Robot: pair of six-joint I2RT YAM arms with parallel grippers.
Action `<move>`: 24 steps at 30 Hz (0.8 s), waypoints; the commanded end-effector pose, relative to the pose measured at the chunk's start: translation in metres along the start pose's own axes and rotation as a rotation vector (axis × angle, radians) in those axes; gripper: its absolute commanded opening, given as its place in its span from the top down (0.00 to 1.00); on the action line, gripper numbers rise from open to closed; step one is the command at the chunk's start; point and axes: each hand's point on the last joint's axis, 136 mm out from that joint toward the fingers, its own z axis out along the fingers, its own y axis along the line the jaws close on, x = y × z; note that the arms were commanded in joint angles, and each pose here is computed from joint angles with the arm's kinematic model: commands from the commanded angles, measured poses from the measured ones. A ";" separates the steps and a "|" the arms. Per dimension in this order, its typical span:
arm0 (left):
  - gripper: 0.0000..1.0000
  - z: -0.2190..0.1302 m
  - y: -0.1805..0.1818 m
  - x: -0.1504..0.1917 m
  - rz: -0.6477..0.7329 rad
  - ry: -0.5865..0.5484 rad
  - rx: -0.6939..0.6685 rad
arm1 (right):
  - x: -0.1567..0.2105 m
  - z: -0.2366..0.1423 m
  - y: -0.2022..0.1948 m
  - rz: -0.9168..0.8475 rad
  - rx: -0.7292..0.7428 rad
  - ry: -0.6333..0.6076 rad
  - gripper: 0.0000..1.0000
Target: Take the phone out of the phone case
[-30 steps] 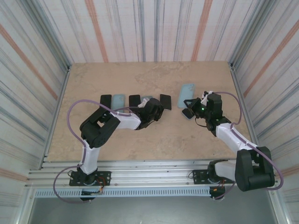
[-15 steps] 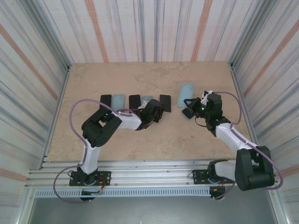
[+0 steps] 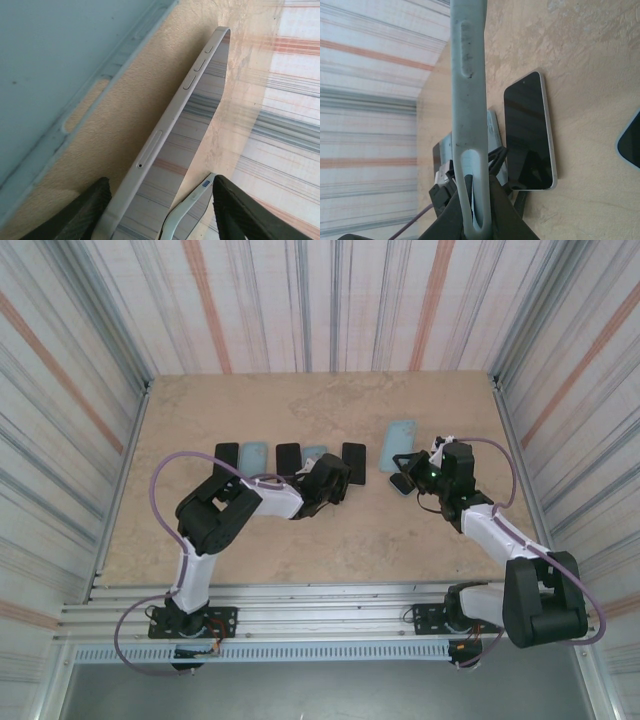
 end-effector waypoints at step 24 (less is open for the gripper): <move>0.33 -0.022 0.012 0.001 0.081 0.035 -0.065 | 0.013 0.035 -0.038 -0.075 0.099 0.150 0.98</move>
